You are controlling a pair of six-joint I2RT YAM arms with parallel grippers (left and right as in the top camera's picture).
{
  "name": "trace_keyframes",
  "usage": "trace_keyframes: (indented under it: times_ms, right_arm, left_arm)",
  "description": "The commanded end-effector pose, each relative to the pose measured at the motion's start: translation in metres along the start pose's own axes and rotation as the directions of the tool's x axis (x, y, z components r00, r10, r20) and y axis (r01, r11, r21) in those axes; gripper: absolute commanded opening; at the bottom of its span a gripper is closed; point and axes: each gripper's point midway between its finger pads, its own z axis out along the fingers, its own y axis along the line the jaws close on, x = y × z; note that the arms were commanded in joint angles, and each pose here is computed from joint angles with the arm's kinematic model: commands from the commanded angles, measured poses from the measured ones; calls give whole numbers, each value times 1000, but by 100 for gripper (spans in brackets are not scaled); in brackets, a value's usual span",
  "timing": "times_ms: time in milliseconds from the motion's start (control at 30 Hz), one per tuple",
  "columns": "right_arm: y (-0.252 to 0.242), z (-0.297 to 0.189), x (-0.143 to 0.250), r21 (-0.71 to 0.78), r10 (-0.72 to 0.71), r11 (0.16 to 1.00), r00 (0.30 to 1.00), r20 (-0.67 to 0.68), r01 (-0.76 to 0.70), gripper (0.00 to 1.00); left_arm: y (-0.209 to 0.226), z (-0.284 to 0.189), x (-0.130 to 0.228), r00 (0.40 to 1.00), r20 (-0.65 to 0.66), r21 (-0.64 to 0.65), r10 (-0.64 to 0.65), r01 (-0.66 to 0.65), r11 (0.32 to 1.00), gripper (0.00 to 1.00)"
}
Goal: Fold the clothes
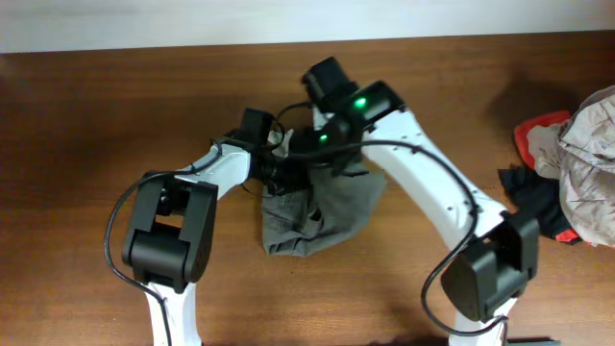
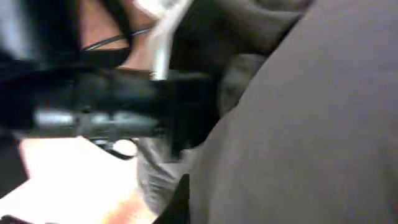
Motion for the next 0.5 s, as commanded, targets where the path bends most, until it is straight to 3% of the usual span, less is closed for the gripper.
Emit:
trace_keyframes:
  times_ms: [0,133,367,467]
  right_arm:
    - [33,12,3,-23,13,1000,1000,11,-12,4]
    - [42,48,23,-26,35,999,994,-100,-38,8]
    - [41,52,26,-16,29,999,993,-113,-31,8]
    - [40,51,28,-15,10,1000,993,-119,-12,8]
  left_arm:
    - [25,19,17,995,-55,-43,-82,80,996,5]
    - [26,19,16,996,-50,-50,-80,78,996,7]
    - [25,19,15,999,-51,-47,-1,-1,999,14]
    - [36,12,11,999,-39,-147,38,-43,988,16]
